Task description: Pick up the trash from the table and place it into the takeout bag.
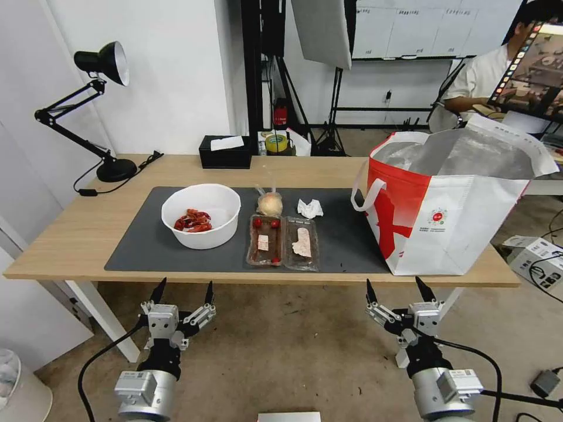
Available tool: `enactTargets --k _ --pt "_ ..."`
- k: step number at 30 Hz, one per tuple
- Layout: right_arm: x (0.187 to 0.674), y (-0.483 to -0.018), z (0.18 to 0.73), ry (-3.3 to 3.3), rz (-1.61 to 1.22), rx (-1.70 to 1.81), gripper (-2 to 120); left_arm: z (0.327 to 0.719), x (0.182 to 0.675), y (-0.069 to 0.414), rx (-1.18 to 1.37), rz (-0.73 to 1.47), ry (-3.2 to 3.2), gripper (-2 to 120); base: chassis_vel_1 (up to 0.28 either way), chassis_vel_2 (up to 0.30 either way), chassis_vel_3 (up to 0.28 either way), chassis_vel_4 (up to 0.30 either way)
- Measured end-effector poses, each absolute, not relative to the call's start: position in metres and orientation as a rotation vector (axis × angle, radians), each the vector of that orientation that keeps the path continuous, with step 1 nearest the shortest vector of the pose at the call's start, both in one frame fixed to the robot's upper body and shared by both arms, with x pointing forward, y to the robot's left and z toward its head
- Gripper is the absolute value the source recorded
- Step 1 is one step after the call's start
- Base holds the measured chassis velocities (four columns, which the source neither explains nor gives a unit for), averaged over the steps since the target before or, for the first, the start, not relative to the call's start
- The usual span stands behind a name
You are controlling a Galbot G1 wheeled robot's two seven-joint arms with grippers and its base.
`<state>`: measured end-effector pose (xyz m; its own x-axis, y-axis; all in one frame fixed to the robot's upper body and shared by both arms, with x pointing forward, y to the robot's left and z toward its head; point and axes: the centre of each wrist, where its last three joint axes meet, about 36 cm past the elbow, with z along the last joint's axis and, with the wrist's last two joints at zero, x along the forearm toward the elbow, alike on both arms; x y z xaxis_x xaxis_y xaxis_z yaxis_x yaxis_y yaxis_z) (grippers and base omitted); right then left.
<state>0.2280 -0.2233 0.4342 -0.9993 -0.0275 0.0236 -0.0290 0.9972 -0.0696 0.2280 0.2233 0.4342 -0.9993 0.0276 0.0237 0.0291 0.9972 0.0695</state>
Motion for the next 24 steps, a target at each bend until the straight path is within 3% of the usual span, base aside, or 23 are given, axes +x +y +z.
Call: enactTargets --k 24 --pt "0.2280 -0.2233 0.4342 -3.117 0.109 0.044 100 0.4344 0.2283 0.2236 -0.045 -0.105 -3.114 100 0.000 0.000 0.000 0.000"
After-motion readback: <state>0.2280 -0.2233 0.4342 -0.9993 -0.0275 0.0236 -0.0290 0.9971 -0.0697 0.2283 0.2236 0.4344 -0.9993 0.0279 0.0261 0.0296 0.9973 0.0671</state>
